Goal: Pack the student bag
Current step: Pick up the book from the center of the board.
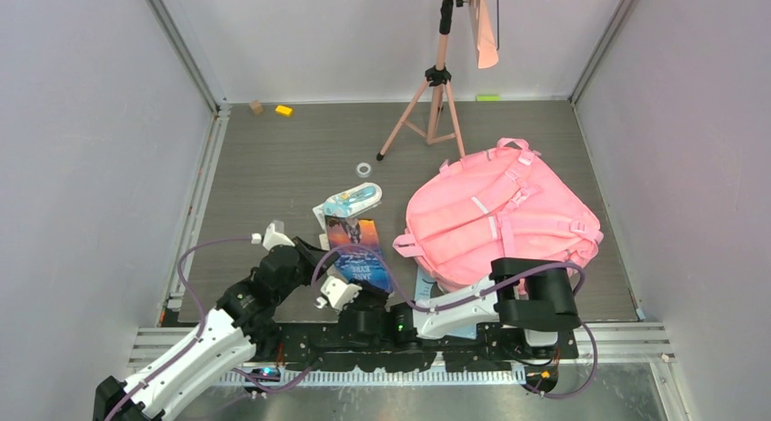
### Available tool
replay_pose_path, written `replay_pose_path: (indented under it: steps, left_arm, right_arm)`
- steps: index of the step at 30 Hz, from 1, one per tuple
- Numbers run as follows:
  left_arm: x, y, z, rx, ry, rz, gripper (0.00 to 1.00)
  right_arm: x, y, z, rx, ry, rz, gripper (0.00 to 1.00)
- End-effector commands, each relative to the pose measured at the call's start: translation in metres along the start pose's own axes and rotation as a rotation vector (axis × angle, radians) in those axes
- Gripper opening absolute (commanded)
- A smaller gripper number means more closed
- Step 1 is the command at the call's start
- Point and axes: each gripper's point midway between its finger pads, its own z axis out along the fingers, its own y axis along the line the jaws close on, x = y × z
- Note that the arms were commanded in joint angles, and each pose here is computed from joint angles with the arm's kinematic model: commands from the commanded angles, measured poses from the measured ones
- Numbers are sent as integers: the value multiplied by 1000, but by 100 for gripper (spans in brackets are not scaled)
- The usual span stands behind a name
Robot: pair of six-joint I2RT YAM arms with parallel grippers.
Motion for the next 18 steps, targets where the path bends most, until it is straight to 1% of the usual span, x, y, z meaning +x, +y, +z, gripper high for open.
replay_pose_path:
  steps: [1, 2, 3, 4, 5, 6, 7, 9, 13, 18]
  left_arm:
    - [-26, -69, -18, 206, -60, -68, 0]
    - [-25, -67, -18, 196, -55, -58, 0]
    - [-24, -64, -18, 182, -50, -45, 6]
    - [-23, -62, -18, 169, -46, -29, 16]
    - [-22, -57, -19, 147, -40, -13, 27]
    - [-22, -55, -21, 132, -38, 9, 40]
    - [-22, -51, -22, 113, -34, 26, 49]
    - [-22, -41, -25, 66, -32, 56, 62]
    - [-22, -34, -25, 28, -30, 87, 80]
    - [-9, -34, -17, 29, 33, 83, 90]
  right_arm:
    - [-38, -29, -4, 145, -93, 126, 22]
    - [-38, -33, -6, 154, -95, 130, 12]
    - [-42, -37, -10, 156, -107, 149, 8]
    - [-42, -39, -11, 165, -109, 154, 2]
    - [-44, -43, -15, 167, -117, 170, 1]
    - [-45, -46, -17, 175, -122, 182, 1]
    - [-48, -51, -20, 181, -129, 196, 0]
    - [-49, -59, -24, 196, -137, 220, 0]
    - [-51, -67, -29, 208, -149, 258, 0]
    - [-53, -69, -30, 210, -157, 289, 0]
